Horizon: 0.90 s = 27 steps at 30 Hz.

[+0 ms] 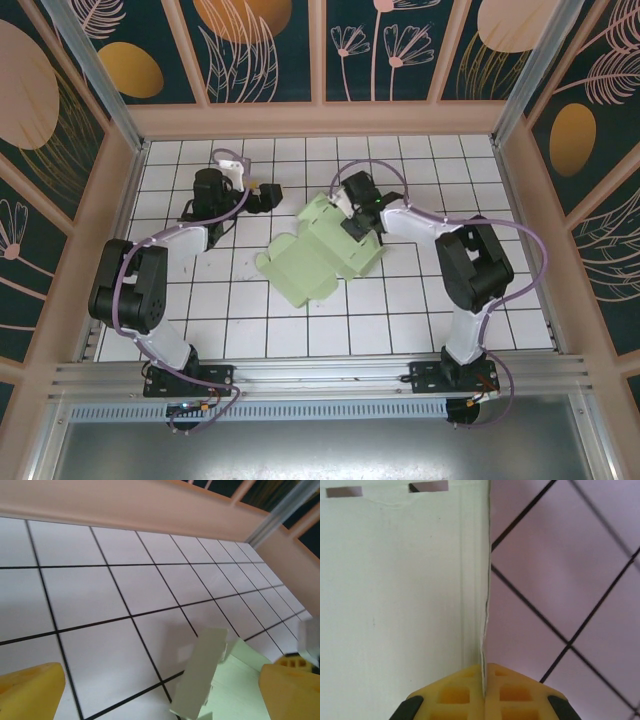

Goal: Fold the paper box

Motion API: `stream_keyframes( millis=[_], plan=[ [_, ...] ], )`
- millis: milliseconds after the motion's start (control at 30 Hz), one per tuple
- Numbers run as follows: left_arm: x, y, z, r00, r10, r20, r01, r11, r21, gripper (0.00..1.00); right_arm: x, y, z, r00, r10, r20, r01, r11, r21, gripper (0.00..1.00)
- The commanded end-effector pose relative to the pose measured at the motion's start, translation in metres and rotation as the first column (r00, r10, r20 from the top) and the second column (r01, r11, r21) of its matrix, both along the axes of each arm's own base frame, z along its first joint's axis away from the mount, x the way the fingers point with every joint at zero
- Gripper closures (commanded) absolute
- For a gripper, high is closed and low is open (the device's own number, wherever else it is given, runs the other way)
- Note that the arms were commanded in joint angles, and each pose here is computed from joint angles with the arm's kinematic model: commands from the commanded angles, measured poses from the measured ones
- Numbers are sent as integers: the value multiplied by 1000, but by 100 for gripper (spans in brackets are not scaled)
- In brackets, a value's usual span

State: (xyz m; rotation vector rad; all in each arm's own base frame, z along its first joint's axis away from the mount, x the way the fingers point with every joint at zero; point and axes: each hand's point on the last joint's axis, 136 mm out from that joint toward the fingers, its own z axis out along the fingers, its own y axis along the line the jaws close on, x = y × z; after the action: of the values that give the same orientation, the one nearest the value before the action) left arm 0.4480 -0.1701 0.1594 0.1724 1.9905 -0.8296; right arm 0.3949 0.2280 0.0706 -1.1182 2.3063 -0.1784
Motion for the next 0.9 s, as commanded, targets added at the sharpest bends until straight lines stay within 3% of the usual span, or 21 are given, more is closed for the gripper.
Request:
stream_keyframes(
  millis=[0,133,300,367,500,633,867],
  plan=[
    [4,5,-4,999,30,-23,-30,999,-21,1,24,-18,40,956,34,290,30,976,-215,100],
    [7,4,-20,998,21,-63,-22,1000,-14,1,21,-10,64,871,162,464,11,937,-349,100],
    [11,3,-33,995,20,-100,-23,1000,-20,1,22,-21,82,738,284,612,95,855,-511,100],
    [13,1,-37,994,15,-112,-18,1000,-24,1,20,-19,93,676,311,668,126,844,-521,100],
    [14,-2,-44,995,-5,-104,2,1000,-27,2,17,-13,98,615,348,708,148,831,-537,100],
    [12,-10,-54,993,-68,-95,66,998,-18,9,13,-9,100,546,387,743,181,811,-556,100],
    [19,-27,-65,985,-135,-109,134,991,-19,19,7,-10,83,513,405,757,183,810,-557,100]
  ],
)
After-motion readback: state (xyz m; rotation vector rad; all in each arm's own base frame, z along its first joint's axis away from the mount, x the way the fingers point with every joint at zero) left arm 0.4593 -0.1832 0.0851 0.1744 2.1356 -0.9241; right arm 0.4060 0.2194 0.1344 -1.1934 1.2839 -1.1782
